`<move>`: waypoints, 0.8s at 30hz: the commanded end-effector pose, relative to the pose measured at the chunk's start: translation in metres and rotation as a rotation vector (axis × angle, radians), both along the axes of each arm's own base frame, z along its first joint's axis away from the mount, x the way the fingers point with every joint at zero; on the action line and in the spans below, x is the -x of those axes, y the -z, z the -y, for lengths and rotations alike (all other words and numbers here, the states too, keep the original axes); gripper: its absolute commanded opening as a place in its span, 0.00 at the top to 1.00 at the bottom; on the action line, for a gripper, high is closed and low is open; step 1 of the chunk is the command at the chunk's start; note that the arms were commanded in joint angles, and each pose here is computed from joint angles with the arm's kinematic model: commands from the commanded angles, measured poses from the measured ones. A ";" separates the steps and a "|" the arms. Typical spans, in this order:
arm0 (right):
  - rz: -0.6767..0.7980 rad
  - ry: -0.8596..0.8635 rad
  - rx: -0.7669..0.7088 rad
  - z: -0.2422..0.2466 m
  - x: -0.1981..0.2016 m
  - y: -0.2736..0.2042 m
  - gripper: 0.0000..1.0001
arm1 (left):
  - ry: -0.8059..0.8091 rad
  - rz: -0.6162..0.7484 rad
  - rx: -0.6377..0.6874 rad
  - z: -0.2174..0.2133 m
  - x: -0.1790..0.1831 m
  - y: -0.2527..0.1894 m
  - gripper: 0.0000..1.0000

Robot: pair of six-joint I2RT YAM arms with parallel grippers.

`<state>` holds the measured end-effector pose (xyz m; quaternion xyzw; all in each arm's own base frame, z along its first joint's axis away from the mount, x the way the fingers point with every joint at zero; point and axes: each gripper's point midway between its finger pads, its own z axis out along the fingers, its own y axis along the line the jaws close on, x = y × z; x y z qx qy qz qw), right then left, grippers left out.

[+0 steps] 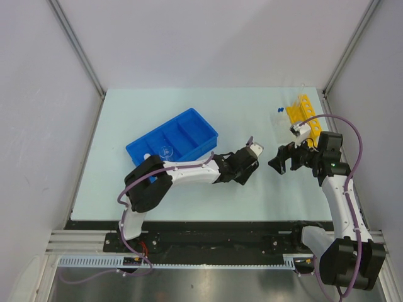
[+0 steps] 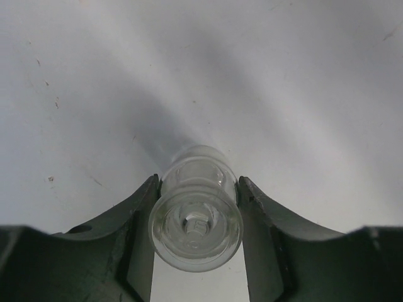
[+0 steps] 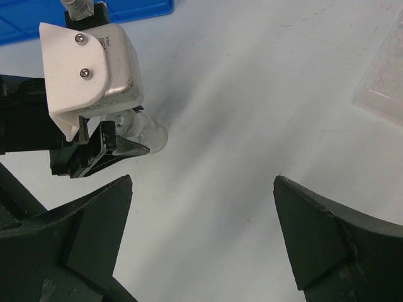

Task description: Organize the chemistry lab equipment

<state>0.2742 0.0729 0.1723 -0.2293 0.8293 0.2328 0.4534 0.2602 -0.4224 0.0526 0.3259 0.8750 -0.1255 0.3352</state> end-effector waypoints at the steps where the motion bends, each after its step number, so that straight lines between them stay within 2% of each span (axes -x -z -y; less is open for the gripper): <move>1: 0.035 0.013 0.006 0.003 -0.005 -0.006 0.00 | 0.012 0.068 0.046 0.000 -0.005 -0.044 0.73; 7: 0.038 0.013 0.006 0.002 -0.005 -0.007 0.00 | 0.037 0.084 0.056 -0.035 -0.001 -0.079 0.74; 13: 0.042 0.006 0.005 0.001 -0.005 -0.008 0.00 | -0.001 0.097 0.156 -0.082 -0.014 -0.133 0.74; 20: 0.046 0.010 0.007 0.002 -0.004 -0.009 0.00 | -0.156 0.133 0.212 -0.155 -0.065 -0.167 0.74; 24: 0.049 0.007 0.006 0.001 -0.004 -0.010 0.00 | -0.246 0.139 0.201 -0.193 -0.091 -0.168 0.75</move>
